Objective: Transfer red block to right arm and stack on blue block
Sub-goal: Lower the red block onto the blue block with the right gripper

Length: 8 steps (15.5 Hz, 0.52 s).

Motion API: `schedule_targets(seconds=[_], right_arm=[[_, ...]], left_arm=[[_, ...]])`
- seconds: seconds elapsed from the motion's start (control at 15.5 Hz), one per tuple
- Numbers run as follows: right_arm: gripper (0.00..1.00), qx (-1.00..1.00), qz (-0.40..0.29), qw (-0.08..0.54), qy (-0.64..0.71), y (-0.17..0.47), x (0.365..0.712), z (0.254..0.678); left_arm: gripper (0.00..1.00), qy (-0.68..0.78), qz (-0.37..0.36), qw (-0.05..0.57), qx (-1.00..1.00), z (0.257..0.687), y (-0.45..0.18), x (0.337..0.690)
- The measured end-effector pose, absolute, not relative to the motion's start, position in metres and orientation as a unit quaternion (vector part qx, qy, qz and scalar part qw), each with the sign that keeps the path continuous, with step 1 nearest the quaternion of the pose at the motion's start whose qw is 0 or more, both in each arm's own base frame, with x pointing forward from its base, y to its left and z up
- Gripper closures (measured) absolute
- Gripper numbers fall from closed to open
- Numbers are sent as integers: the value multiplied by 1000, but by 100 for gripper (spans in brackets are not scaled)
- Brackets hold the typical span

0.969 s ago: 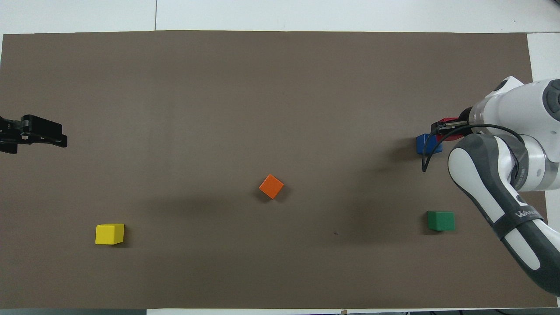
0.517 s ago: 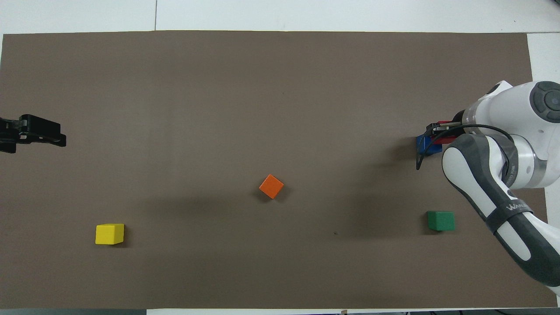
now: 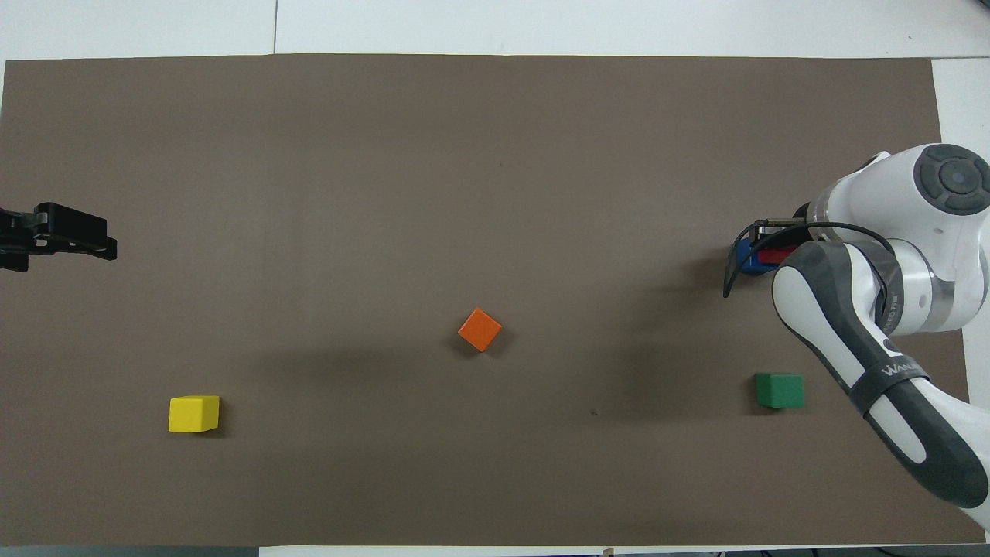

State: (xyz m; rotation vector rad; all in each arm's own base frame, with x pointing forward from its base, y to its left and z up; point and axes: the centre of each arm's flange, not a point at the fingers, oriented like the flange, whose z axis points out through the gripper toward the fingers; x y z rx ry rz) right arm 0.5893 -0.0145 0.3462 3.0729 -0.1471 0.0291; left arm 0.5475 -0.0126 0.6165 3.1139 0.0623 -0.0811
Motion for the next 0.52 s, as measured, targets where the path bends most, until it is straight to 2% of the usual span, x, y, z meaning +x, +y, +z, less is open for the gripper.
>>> schedule_targets(seconds=[0.52], right_arm=[[42, 998, 10, 32, -55, -11, 589, 346]], left_arm=[[0, 20, -27, 13, 999, 616, -13, 547]])
